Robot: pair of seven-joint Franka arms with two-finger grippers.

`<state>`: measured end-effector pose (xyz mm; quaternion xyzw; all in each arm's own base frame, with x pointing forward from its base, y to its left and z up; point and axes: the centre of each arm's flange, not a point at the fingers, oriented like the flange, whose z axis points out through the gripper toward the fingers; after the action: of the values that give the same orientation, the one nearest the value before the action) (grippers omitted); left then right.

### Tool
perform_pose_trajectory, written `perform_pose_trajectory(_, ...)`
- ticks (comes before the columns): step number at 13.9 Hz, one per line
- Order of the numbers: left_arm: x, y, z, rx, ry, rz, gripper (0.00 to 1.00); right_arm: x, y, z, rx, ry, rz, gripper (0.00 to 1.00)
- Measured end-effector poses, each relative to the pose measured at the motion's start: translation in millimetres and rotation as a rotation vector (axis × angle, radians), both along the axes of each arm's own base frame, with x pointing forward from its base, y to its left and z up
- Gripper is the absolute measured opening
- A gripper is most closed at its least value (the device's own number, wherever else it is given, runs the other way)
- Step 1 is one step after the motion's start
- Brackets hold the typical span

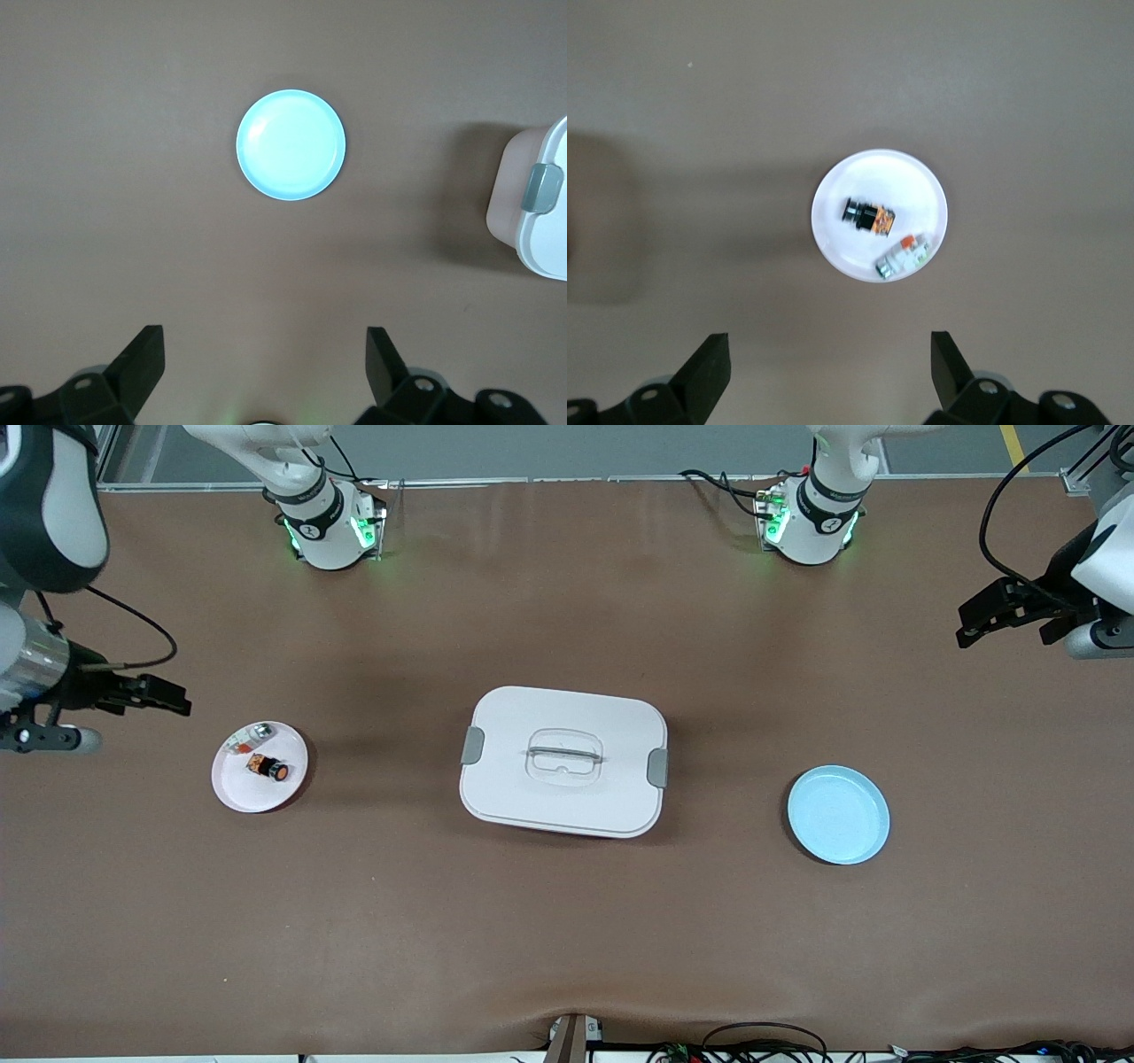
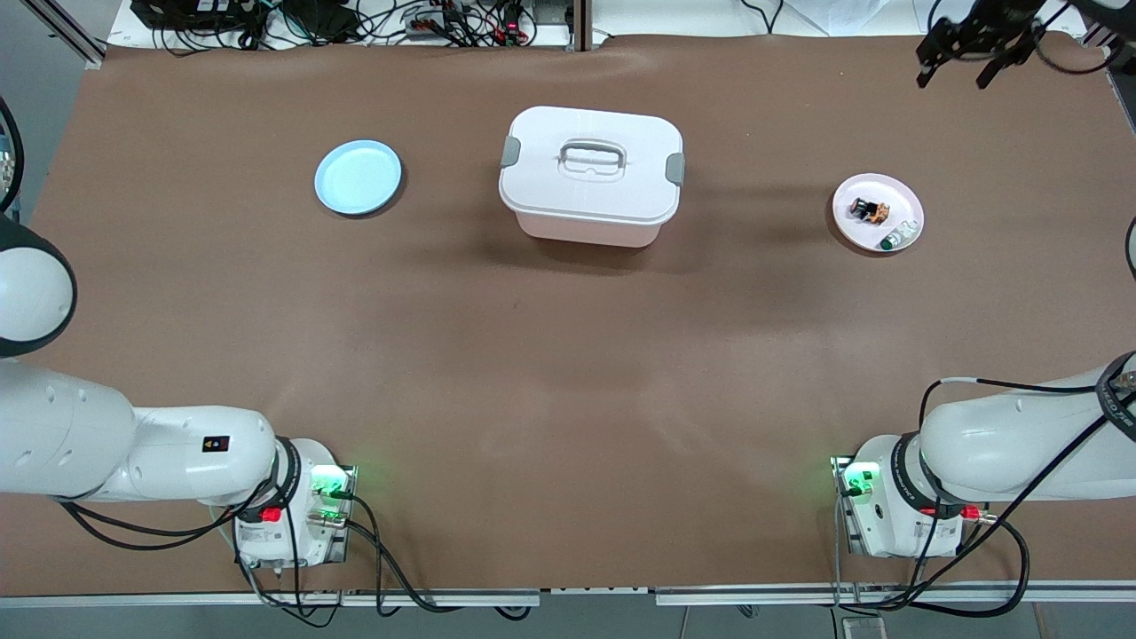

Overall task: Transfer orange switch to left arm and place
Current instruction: 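Move the right gripper over the white plate toward the orange switch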

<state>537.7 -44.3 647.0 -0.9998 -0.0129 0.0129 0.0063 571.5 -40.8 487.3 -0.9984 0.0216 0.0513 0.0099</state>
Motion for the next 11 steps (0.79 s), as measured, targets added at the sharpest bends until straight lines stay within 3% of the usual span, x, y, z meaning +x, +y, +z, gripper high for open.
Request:
perform_pose_trajectory(5,0,0,-1,0.000,0.004,0.000,1.00,-13,-12,-91,-0.005,-0.037,-0.026,1.00)
perform_pose_trajectory(11,1,0,-4,0.000,0.010,0.000,1.00,-24,-27,-185,-0.004,0.005,-0.065,1.00)
